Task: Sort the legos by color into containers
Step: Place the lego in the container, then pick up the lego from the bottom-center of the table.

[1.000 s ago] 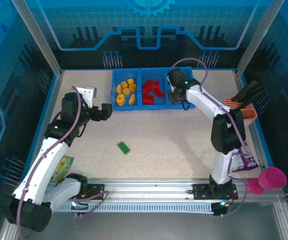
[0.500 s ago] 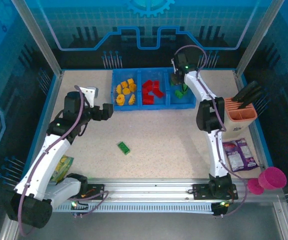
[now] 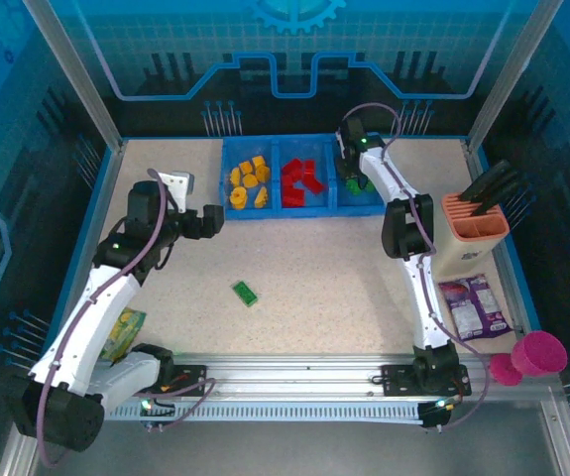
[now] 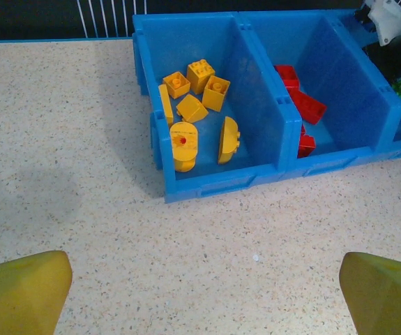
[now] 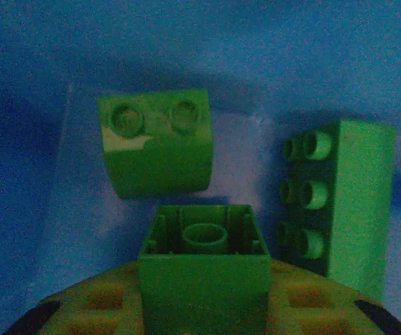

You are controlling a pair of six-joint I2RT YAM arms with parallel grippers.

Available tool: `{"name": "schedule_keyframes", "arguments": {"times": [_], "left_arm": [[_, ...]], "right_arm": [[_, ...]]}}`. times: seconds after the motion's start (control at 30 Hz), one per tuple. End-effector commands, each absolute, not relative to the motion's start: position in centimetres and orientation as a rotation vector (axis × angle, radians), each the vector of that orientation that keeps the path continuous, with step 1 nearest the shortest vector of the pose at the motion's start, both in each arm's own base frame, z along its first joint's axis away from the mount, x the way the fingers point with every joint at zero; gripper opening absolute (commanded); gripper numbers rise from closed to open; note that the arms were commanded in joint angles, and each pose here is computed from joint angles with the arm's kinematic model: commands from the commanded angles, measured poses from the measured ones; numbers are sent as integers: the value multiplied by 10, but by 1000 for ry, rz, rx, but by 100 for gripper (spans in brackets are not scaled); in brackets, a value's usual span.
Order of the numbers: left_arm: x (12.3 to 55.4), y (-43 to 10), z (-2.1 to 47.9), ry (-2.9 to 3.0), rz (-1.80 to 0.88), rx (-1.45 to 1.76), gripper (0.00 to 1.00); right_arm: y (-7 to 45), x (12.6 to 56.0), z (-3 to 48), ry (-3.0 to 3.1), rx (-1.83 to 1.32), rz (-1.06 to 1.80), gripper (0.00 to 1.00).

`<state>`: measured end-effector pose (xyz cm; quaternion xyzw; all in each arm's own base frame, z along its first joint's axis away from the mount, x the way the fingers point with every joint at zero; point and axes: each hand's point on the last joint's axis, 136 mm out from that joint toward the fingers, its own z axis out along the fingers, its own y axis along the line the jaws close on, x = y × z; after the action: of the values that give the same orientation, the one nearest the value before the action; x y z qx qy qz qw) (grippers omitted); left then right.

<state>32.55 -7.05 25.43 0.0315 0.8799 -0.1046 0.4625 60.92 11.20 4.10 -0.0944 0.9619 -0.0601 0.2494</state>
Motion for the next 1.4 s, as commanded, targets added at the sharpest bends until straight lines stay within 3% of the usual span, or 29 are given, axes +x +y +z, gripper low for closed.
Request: {"name": "schedule_keyframes", "arguments": {"times": [0.0, 0.27, 0.5, 0.6, 0.7, 1.0, 1.2, 1.37], "left_arm": [[328, -70, 253, 2163, -272, 67, 99], [327, -70, 251, 2167, -269, 68, 99], [327, -71, 250, 2167, -275, 69, 99], [327, -73, 248, 2169, -283, 82, 99], [327, -73, 245, 2176, -280, 87, 99], [325, -75, 245, 2173, -300, 95, 99], [324, -76, 248, 2162, -305, 97, 99], [324, -75, 251, 2153, -300, 95, 99]], "right_arm": [[102, 610, 58, 2604, -247, -170, 30], [104, 611, 58, 2599, -252, -164, 36], [105, 615, 78, 2559, -236, -148, 52], [103, 616, 90, 2536, -213, -152, 54], [104, 616, 102, 2517, -207, -143, 51], [109, 607, 124, 2501, -229, -121, 29], [111, 587, 146, 2499, -251, -134, 26], [139, 535, 196, 2448, -344, -110, 27]]}}
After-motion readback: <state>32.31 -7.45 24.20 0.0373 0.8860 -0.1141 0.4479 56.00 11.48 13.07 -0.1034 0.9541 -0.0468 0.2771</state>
